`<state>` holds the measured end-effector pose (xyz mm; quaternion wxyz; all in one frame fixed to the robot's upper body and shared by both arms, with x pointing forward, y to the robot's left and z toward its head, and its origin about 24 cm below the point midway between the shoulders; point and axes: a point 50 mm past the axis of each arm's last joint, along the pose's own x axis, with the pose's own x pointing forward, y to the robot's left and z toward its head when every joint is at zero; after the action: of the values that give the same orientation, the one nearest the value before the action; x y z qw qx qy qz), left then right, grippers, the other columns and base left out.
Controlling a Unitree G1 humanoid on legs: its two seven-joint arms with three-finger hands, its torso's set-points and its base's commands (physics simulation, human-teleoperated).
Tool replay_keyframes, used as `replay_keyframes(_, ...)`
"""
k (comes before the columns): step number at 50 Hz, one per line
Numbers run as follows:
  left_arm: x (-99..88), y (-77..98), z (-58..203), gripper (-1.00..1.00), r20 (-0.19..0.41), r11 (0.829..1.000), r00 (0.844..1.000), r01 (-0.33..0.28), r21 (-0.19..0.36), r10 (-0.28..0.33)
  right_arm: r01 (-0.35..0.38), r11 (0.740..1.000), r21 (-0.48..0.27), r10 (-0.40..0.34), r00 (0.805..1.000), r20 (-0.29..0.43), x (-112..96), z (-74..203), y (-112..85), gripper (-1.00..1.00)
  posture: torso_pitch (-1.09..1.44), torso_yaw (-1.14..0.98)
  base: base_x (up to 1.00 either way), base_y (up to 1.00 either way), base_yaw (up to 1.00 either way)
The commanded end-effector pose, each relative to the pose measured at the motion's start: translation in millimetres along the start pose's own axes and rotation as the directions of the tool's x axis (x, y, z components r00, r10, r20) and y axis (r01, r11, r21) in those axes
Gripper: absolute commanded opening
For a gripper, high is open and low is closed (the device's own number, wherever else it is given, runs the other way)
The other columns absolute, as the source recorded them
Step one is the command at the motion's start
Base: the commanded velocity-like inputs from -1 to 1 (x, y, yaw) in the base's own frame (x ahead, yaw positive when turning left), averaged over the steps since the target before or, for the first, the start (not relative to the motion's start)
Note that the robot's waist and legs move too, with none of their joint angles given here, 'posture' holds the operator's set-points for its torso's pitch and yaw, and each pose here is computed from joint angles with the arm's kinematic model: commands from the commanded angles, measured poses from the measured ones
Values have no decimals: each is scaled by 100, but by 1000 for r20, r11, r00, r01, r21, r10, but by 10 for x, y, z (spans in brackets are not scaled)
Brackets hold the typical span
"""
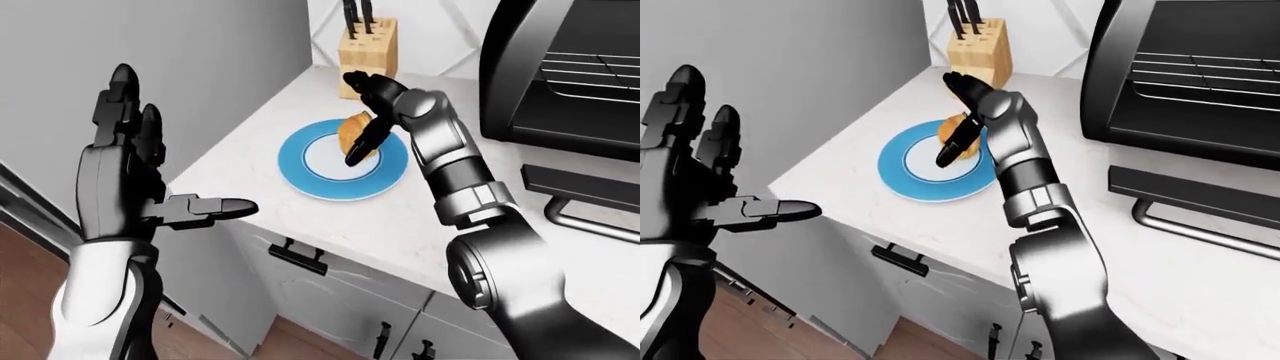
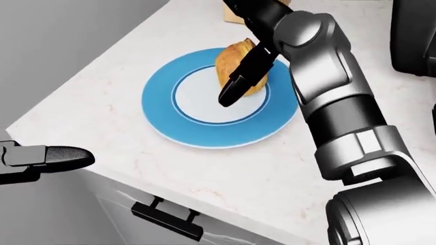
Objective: Place the bread on the rack of the toaster oven.
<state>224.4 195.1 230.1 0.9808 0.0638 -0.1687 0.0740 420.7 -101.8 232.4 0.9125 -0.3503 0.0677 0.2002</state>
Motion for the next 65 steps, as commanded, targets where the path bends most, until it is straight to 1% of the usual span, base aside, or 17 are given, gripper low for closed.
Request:
replay_keyframes(1,-9,17,118,100,74,1000,997,-10,9,10,67,997,-31,-65,995,78,-71,216,-143,100,0,46,0,0,0)
replay_keyframes(17,-5,27,140,100,78,1000,997,-10,11,9,102,994,-28,-102,994,28,-31,42,-178,100,0,46,0,0,0)
replay_keyframes(28,-17,44,136,100,77,1000,997,-15,11,14,126,992,-14,-126,992,22,-3,7,-170,100,0,46,0,0,0)
replay_keyframes(31,-21,48,143,100,78,1000,997,-17,11,16,128,992,-15,-128,992,18,12,-21,-144,88,0,46,0,0,0)
replay_keyframes(33,-21,47,143,100,78,1000,997,-16,12,15,134,991,-12,-133,991,16,15,-34,-143,86,0,46,0,0,0)
replay_keyframes(34,-21,45,143,100,77,1000,997,-15,12,14,133,991,-14,-133,991,17,18,-37,-136,78,0,46,0,0,0)
replay_keyframes(38,-20,42,141,100,77,1000,997,-15,12,14,138,990,-17,-138,990,17,20,-35,-139,73,0,46,0,0,0)
replay_keyframes(39,-17,41,143,100,78,1000,997,-15,14,14,138,990,-20,-137,990,16,22,-37,-136,68,0,46,0,0,0)
replay_keyframes(48,-13,36,146,100,80,1000,997,-17,12,16,144,989,-36,-144,990,12,26,-54,-127,64,0,46,0,0,0)
replay_keyframes(54,-5,42,149,100,82,1000,996,-20,13,18,143,989,-45,-142,990,13,27,-51,-123,57,0,46,0,0,0)
replay_keyframes(57,-6,45,155,100,83,1000,996,-20,15,19,145,988,-48,-144,989,15,26,-46,-124,51,0,46,0,0,0)
replay_keyframes(58,-9,49,159,100,84,1000,996,-20,15,19,145,988,-53,-144,989,15,28,-47,-119,44,0,46,0,0,0)
replay_keyframes(65,-1,55,182,100,88,1000,996,-23,15,22,150,987,-64,-149,989,18,24,-26,-128,36,0,46,0,0,0)
